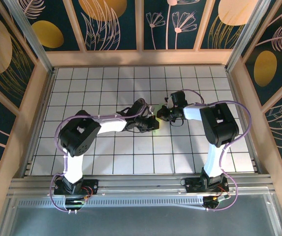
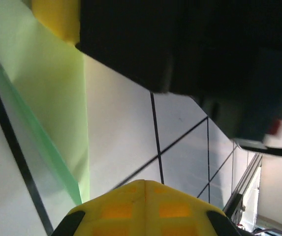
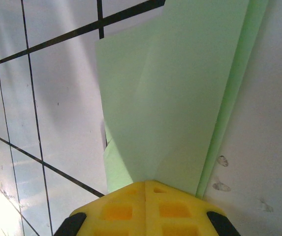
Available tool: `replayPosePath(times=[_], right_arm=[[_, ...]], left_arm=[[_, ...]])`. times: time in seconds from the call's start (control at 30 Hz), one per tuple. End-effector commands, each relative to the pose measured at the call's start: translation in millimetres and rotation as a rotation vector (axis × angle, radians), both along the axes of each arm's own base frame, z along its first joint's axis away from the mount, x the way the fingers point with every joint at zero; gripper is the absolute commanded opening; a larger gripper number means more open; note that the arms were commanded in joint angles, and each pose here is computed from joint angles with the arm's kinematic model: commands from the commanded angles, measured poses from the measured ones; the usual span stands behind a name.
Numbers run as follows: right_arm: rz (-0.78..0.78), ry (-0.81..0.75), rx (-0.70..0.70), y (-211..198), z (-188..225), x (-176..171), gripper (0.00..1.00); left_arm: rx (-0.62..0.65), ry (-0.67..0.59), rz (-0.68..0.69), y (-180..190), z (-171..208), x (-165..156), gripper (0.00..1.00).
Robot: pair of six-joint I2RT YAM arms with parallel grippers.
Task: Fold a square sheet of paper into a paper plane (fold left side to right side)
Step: Fold the wing for the fifth time at the center of the table.
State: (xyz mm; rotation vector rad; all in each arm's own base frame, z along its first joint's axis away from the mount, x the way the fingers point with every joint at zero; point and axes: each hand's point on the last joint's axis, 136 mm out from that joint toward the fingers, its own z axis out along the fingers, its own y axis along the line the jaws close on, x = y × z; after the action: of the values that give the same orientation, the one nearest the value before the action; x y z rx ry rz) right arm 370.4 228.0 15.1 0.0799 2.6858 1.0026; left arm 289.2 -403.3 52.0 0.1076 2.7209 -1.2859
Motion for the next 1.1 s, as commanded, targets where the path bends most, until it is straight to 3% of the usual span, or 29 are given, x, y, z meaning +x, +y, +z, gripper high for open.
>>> replayPosePath(times=[0.0, 0.47, 0.83, 1.07], right_arm=[[-0.020, 0.185, -0.187, -25.7, -62.8, -40.7, 0.00], [-0.017, 0.183, -0.190, -24.7, -62.6, -40.8, 0.00], [-0.018, 0.184, -0.198, -25.7, -63.3, -41.0, 0.00], [-0.019, 0.187, -0.203, -26.3, -63.5, -40.9, 0.00]], left_arm=[[-0.011, 0.001, -0.049, -11.1, -5.8, 2.3, 0.04], [0.064, 0.012, -0.024, -4.8, -36.4, 14.8, 0.03], [0.047, 0.068, -0.037, -5.2, -52.6, -1.6, 0.03], [0.102, 0.088, -0.046, -0.7, -65.5, -18.9, 0.03]])
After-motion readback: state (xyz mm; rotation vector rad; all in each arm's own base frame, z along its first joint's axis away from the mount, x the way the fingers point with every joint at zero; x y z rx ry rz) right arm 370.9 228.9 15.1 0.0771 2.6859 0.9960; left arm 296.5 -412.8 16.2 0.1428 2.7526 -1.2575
